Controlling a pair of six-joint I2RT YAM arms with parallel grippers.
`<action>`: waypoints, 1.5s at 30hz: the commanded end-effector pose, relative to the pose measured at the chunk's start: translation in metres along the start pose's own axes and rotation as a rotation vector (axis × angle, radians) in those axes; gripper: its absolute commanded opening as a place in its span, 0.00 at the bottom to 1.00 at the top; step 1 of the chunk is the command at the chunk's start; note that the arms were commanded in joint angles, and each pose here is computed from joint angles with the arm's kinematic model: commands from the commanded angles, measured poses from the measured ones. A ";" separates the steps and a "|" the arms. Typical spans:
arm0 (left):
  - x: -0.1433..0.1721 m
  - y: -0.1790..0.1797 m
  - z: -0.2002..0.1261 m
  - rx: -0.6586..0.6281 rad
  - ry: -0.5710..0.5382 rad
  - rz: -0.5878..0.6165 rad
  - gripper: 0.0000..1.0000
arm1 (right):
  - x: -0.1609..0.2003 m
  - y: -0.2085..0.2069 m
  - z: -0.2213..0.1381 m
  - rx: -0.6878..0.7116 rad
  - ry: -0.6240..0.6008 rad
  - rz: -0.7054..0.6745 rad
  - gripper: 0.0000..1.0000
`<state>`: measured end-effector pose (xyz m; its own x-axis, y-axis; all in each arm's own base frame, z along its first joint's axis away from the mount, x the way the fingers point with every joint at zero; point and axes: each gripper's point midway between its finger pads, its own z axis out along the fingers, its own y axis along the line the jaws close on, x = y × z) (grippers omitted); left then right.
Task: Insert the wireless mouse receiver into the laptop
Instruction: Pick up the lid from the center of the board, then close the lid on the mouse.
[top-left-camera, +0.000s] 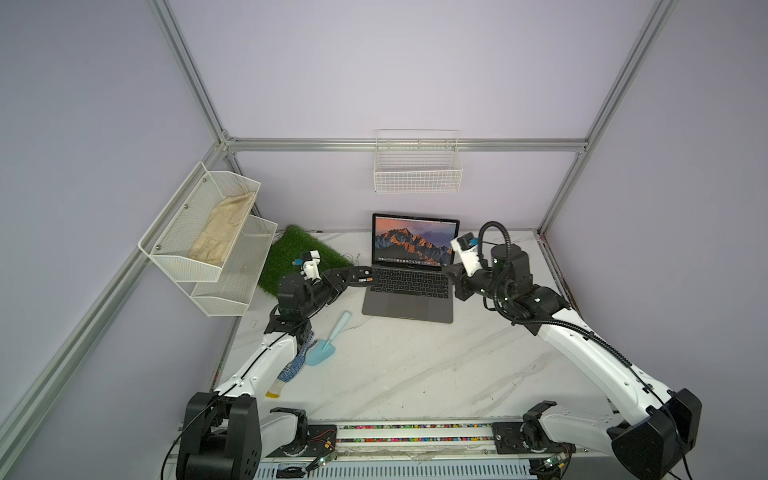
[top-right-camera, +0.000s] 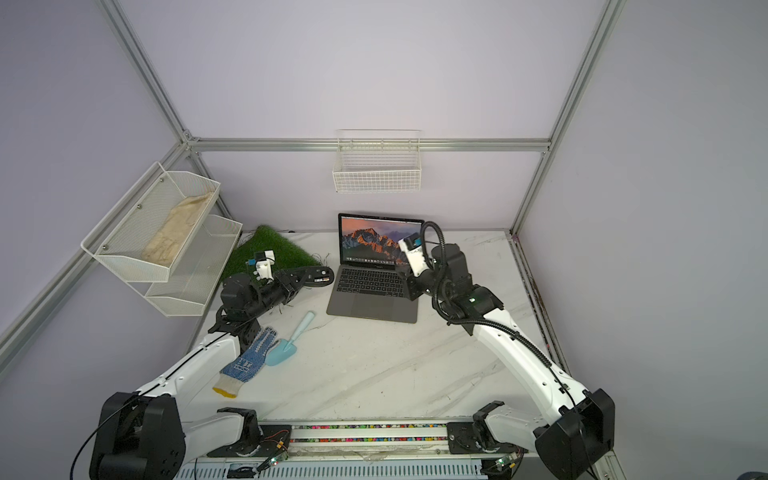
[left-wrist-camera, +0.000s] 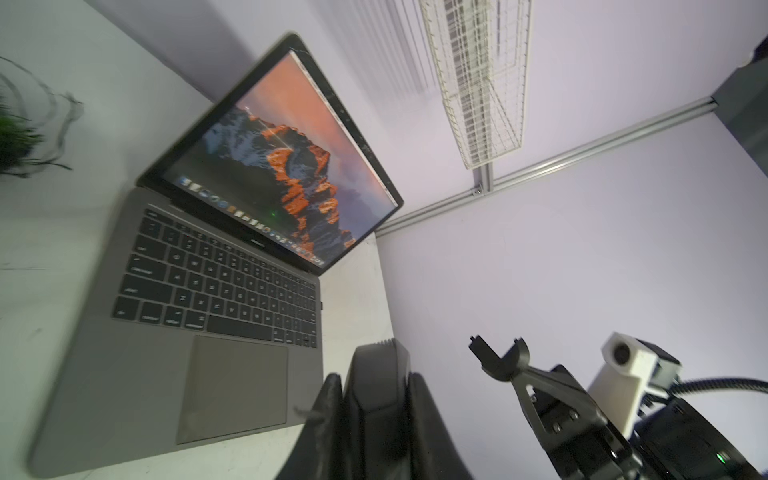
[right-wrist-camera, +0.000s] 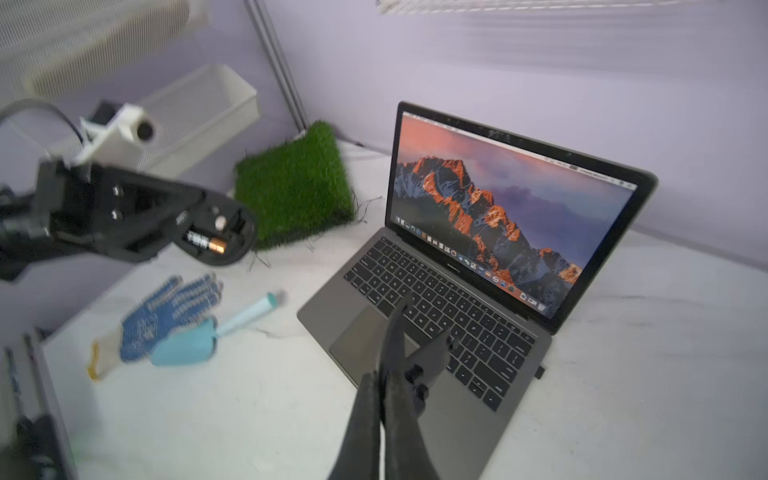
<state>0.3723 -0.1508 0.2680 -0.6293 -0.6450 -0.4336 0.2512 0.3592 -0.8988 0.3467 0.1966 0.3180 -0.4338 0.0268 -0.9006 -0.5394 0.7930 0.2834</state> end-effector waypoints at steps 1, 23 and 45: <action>-0.010 -0.074 0.011 0.257 0.015 0.051 0.00 | -0.037 0.035 -0.011 -0.216 -0.089 0.307 0.00; 0.003 -0.121 0.026 0.545 0.084 -0.141 0.00 | -0.071 0.127 0.003 -0.826 0.093 0.675 0.00; 0.003 -0.121 0.022 0.573 0.048 -0.170 0.00 | -0.051 0.110 0.034 -0.778 0.110 0.765 0.00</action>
<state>0.3669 -0.2141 0.3524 -0.7477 -0.6141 -0.2527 0.4221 -0.1457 -0.8948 0.3307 0.3032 0.3866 -0.8881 0.2455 -0.3886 -0.4021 -0.0055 0.9156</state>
